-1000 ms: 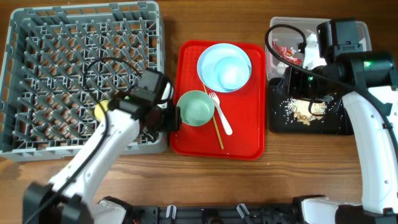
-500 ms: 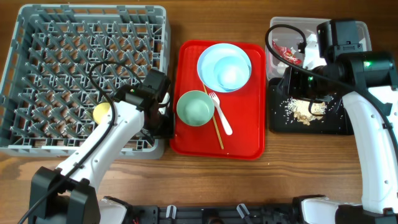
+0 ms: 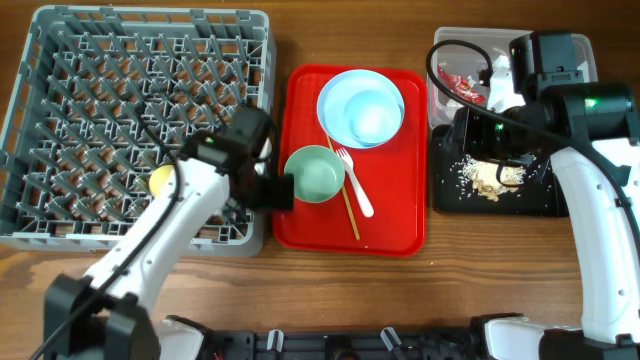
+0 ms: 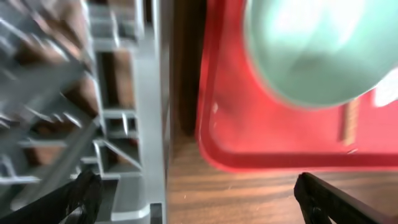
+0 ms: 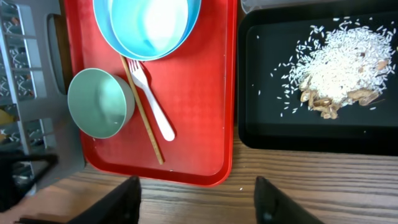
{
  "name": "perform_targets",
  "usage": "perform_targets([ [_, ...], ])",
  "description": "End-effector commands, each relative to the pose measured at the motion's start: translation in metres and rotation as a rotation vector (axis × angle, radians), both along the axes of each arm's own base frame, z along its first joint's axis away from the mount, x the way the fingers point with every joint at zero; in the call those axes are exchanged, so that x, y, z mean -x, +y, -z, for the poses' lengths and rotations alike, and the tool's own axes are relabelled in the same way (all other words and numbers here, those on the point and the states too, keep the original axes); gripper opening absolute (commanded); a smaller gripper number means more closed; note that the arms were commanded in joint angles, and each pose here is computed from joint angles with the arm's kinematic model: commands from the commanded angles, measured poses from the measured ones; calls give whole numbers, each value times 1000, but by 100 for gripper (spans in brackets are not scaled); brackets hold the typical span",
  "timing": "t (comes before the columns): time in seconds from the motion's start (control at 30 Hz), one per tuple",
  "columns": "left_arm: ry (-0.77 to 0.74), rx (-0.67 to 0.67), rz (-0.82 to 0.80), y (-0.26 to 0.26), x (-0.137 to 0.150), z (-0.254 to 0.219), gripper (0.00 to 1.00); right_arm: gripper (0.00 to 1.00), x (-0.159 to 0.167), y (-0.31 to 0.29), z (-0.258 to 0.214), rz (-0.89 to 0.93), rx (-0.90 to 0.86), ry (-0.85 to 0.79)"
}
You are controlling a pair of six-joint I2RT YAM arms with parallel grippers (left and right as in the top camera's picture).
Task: Sort waste into correct bins and load items into the dishwasher rack
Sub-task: 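Reach the left gripper to the green bowl and grasp its rim, then carry the green bowl into the dish rack and release it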
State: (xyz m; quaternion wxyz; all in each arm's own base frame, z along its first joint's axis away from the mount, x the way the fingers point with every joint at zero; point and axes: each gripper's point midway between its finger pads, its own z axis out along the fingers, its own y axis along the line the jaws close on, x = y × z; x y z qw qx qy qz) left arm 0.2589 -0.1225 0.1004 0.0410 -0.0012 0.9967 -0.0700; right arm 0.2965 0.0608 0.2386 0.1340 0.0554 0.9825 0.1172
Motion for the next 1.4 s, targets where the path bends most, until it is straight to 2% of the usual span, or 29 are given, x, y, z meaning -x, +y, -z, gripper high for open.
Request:
perform_targets([
  [0.0, -247, 77, -17, -7, -39, -66, 100, 75, -2, -2, -4, 2, 9, -18],
  [0.03, -285, 112, -12, -13, -45, -73, 100, 96, -3, -2, -4, 3, 8, -21],
  [0.07, -315, 157, -2, -21, -50, -80, 100, 100, -3, -2, -5, 5, 8, -24],
  [0.2, -382, 252, 35, -43, -63, -93, 100, 100, -5, -9, -5, 29, 29, -33],
  [0.3, -461, 186, 74, -60, -75, -91, 96, 100, -14, -36, -10, 214, -7, -48],
  [0.37, -477, 129, 116, -76, -76, -80, 97, 100, -16, -53, -10, 294, -32, -44],
  [0.6, -357, 80, 264, -130, -57, -17, 95, 100, -16, -76, -10, 367, -35, -42],
  [0.83, -201, -30, 361, -151, -32, 59, 84, 100, -16, -77, -8, 361, -28, -40],
  [0.9, -192, -75, 363, -146, -32, 71, 79, 100, -16, -77, -8, 345, -23, -42],
  [0.97, -192, -118, 359, -140, -34, 78, 60, 100, -15, -77, -8, 344, -22, -36],
  [1.07, -195, -116, 358, -141, -35, 78, 47, 100, -14, -77, -8, 344, -22, -33],
  [1.1, -195, -116, 358, -141, -35, 78, 36, 99, -14, -77, -7, 344, -22, -32],
  [1.17, -195, -116, 358, -141, -35, 78, 26, 100, -13, -77, -7, 344, -22, -29],
  [1.27, -185, -123, 359, -139, -33, 79, 18, 100, -12, -77, -7, 344, -22, -26],
  [1.37, -180, -126, 360, -138, -32, 81, 18, 100, -10, -76, -6, 344, -22, -15],
])
